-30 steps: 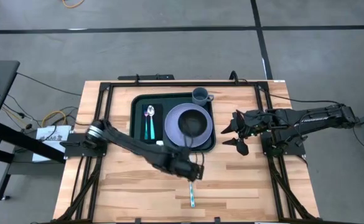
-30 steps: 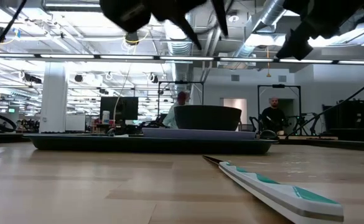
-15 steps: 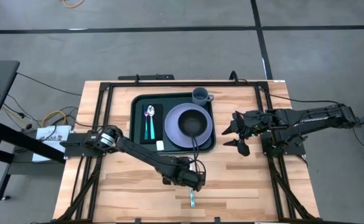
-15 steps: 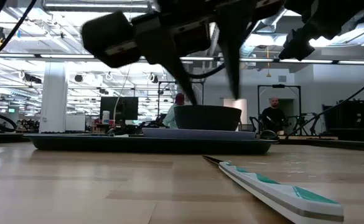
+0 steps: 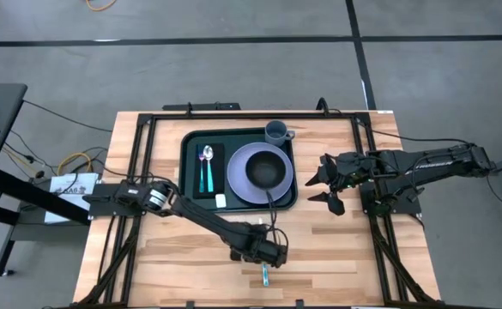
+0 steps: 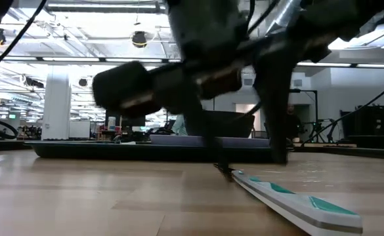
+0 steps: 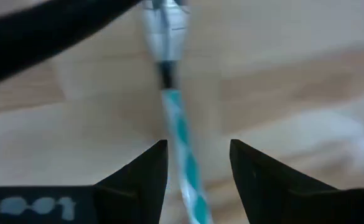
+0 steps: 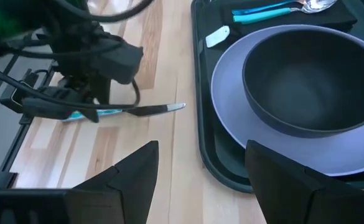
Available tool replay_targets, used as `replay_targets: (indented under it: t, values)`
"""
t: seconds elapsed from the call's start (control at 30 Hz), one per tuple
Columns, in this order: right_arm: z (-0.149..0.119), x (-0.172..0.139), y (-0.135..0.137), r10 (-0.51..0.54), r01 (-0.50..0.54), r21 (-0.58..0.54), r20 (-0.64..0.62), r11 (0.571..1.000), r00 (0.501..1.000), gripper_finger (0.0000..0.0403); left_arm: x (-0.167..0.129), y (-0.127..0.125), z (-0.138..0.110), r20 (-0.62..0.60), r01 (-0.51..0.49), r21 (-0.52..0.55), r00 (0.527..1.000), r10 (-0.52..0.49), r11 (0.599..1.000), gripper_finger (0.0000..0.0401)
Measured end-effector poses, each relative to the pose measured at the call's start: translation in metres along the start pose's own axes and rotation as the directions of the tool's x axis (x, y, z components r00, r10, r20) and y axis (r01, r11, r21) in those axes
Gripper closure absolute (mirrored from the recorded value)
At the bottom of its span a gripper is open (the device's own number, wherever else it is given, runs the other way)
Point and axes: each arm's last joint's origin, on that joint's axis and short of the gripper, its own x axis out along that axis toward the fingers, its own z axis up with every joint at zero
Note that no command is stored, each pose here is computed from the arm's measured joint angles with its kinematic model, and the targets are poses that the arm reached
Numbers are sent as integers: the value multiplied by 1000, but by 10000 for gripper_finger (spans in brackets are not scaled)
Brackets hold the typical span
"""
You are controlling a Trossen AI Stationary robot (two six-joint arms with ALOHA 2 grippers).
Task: Set up tray
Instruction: Put the blue knife on the black napkin to the right of the blue spoon
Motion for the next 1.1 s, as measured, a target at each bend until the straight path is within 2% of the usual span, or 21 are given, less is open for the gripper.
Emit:
replay_targets:
  t: [0.47, 0.6, 0.77, 0.87, 1.1]
  values:
    - [0, 0, 0, -1, 1, -26, -2, 1000, 1000, 173, 9, 7, -5, 2, -54, -23, 999, 54, 998, 241]
    - [-1, 0, 0, -1, 1, -48, -6, 999, 1000, 173, 20, 10, -5, -39, -86, -23, 996, 85, 996, 241]
    - [-1, 0, 0, -4, 3, -56, -7, 998, 1000, 173, 23, 17, -5, -16, -158, -20, 987, 158, 987, 241]
    - [-1, 0, 0, -4, 3, -74, -9, 997, 1000, 173, 23, 18, -5, -11, -165, -19, 986, 165, 986, 243]
    - [-1, 0, 0, -4, 3, -80, -9, 997, 1000, 173, 23, 20, -5, -3, -182, -18, 983, 182, 983, 294]
